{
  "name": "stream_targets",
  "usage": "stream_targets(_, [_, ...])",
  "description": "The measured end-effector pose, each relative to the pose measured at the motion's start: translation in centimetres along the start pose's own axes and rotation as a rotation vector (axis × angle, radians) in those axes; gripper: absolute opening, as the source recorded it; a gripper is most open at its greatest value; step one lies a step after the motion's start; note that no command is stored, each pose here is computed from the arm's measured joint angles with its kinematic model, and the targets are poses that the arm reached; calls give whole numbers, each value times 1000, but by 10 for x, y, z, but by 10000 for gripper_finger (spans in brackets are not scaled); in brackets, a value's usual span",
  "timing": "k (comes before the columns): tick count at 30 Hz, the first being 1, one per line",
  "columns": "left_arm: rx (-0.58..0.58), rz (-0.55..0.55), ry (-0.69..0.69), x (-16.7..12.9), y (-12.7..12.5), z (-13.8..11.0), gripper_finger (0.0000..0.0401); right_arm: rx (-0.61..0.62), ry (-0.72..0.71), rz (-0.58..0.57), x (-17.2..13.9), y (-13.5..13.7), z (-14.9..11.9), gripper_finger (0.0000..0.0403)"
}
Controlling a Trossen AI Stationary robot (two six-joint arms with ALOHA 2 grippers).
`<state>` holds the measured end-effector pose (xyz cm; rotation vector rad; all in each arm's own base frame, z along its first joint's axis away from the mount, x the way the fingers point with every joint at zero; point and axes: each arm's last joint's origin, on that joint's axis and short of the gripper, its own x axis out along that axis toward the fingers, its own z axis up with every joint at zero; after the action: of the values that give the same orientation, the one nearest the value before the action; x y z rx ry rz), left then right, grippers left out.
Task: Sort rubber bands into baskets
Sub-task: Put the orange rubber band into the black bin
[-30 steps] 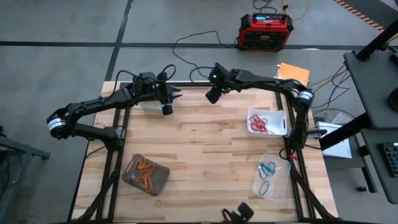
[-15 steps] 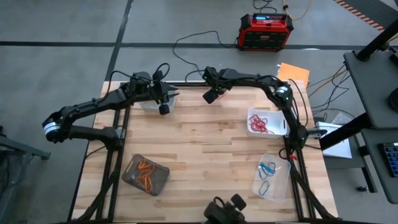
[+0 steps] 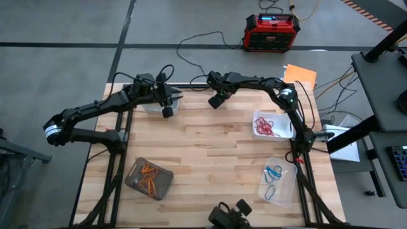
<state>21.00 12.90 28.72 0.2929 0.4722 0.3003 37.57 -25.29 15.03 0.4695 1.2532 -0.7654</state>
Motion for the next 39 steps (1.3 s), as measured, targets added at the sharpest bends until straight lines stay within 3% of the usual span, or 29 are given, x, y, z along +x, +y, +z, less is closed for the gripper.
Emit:
stream_targets(9, [-50,-2,0,0,0,0,76,-51,38,124,24,5,-1,43])
stream_targets(15, [-65,-14,14,0,-2,-1,76,-85,51,127,30,8,-3,11])
stream_targets(21, [-77,-59,19,0,-5,-3,76,-159,-2,147,4,15,-2,9])
stream_targets(27, [-90,-117,23,0,-9,-3,76,-285,-103,237,-44,37,-8,9])
stream_targets(39, [-83,-232,-38,10,-48,-9,75,-435,-370,573,-102,61,-71,9])
